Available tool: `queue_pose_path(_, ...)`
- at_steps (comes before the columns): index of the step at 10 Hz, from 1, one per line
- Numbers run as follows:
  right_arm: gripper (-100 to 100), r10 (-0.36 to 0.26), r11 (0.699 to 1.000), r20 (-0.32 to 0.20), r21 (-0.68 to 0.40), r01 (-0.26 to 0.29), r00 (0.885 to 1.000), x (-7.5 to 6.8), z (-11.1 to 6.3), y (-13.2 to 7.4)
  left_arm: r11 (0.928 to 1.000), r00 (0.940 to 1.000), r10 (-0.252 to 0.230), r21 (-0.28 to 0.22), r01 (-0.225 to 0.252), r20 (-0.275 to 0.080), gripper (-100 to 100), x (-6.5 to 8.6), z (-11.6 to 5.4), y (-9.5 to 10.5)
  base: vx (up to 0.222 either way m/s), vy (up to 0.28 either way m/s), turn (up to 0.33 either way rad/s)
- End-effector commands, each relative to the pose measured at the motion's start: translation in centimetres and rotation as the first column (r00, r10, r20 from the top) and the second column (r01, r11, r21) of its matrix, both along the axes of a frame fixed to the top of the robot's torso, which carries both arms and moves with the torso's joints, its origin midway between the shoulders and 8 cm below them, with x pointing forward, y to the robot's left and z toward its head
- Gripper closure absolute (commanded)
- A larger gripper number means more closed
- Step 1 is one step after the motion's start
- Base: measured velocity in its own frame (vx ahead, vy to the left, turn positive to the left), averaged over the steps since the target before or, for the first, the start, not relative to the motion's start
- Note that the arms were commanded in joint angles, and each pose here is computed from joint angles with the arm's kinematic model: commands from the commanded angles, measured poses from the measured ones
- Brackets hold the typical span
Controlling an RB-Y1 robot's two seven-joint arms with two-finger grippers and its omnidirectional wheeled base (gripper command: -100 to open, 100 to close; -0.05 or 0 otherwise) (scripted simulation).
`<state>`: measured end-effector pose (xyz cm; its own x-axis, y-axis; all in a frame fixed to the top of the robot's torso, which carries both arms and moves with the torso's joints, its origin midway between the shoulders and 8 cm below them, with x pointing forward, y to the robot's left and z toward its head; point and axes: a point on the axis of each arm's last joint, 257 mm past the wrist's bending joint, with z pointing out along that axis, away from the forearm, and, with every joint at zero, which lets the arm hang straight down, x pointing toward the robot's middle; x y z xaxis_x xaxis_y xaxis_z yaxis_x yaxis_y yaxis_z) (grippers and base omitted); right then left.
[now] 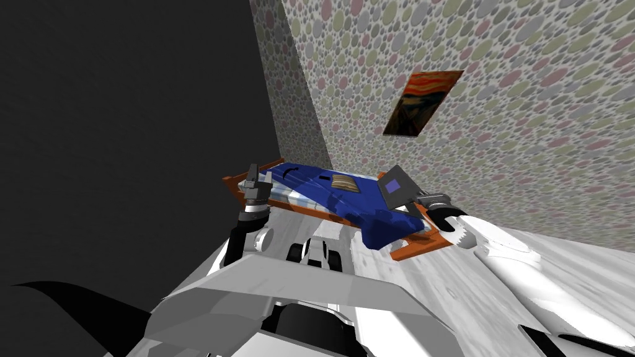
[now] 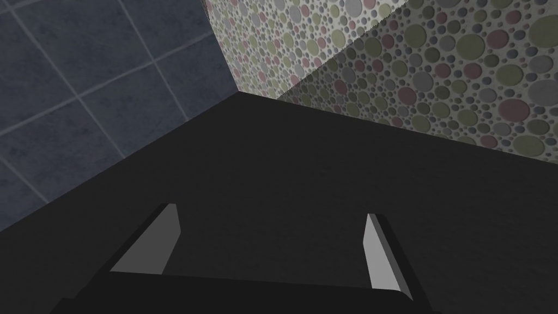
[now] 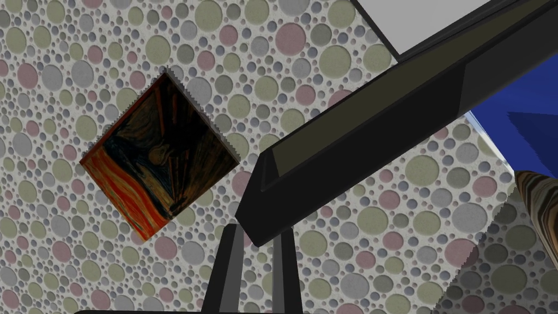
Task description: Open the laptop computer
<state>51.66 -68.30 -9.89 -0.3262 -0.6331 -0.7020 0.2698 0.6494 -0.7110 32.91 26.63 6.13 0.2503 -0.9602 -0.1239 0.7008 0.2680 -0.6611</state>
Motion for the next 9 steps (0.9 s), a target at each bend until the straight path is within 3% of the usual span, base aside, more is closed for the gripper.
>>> queue_pose_path(1,100,-0.029,0.999,0.010,-0.019,0.029,1.000,-1.6,1.1,-1.1,1.0000,1.0000,0.000,0.000,0.000,0.000,0,0.0,0.0,0.0,-0.004,0.023,0.163)
queue_pose_path(4,100,-0.020,1.000,-0.020,-0.002,0.020,1.000,-2.9,-0.9,-0.8,1.0000,1.0000,0.000,0.000,0.000,0.000,0,0.0,0.0,0.0,0.008,-0.005,0.070)
queue_pose_path(5,100,-0.026,0.999,0.024,-0.039,0.027,0.999,-3.5,2.5,-1.2,1.0000,1.0000,0.000,0.000,0.000,0.000,0,0.0,0.0,0.0,0.004,0.014,0.218)
queue_pose_path(7,100,-0.035,0.999,-0.014,-0.021,0.035,0.999,-5.0,0.3,-1.6,1.0000,1.0000,0.000,0.000,0.000,0.000,0,0.0,0.0,0.0,0.005,0.006,0.078)
queue_pose_path(8,100,-0.034,0.998,0.036,-0.059,0.036,0.999,-5.3,4.0,-1.6,1.0000,1.0000,0.000,0.000,0.000,0.000,0,0.0,0.0,0.0,0.008,0.016,0.156)
queue_pose_path(9,100,-0.030,0.999,0.023,-0.040,0.031,0.999,-5.9,3.0,-1.5,1.0000,1.0000,0.000,0.000,0.000,0.000,0,0.0,0.0,0.0,0.004,0.012,0.147)
